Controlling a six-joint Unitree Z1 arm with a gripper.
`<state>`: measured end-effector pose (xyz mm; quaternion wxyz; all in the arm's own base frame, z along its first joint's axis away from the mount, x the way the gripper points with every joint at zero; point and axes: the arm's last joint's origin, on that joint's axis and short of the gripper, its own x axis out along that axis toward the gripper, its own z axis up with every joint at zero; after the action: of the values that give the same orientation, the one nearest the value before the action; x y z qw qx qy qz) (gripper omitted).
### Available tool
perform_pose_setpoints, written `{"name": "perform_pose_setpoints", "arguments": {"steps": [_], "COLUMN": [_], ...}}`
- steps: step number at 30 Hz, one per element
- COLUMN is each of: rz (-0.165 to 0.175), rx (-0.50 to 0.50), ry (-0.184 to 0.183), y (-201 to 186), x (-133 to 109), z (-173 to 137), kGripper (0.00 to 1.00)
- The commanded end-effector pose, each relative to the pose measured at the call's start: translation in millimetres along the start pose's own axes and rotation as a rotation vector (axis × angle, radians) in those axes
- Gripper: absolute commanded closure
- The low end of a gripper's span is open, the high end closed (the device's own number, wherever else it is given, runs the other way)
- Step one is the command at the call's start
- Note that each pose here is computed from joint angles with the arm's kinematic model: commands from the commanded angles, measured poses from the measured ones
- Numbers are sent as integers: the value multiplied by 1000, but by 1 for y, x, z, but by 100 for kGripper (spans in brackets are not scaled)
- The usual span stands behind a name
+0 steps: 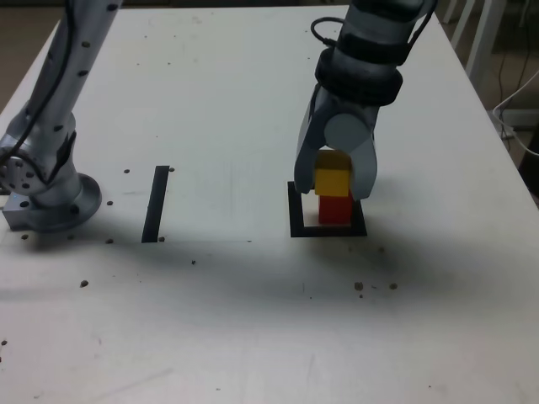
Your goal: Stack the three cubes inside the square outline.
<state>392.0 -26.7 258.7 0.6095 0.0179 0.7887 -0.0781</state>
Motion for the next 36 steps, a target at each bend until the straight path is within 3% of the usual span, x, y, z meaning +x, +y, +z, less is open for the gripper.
{"name": "perform_pose_setpoints", "arguments": {"steps": [1, 30, 33, 36], "rz": [-1, 6, 3, -1], "rx": [4, -3, 1, 10], "ry": [1, 16, 15, 13], "y": [0, 10, 10, 10], "x": [2, 12, 14, 16], "z": [2, 8, 9, 10], "kGripper": [72, 72, 62, 38]}}
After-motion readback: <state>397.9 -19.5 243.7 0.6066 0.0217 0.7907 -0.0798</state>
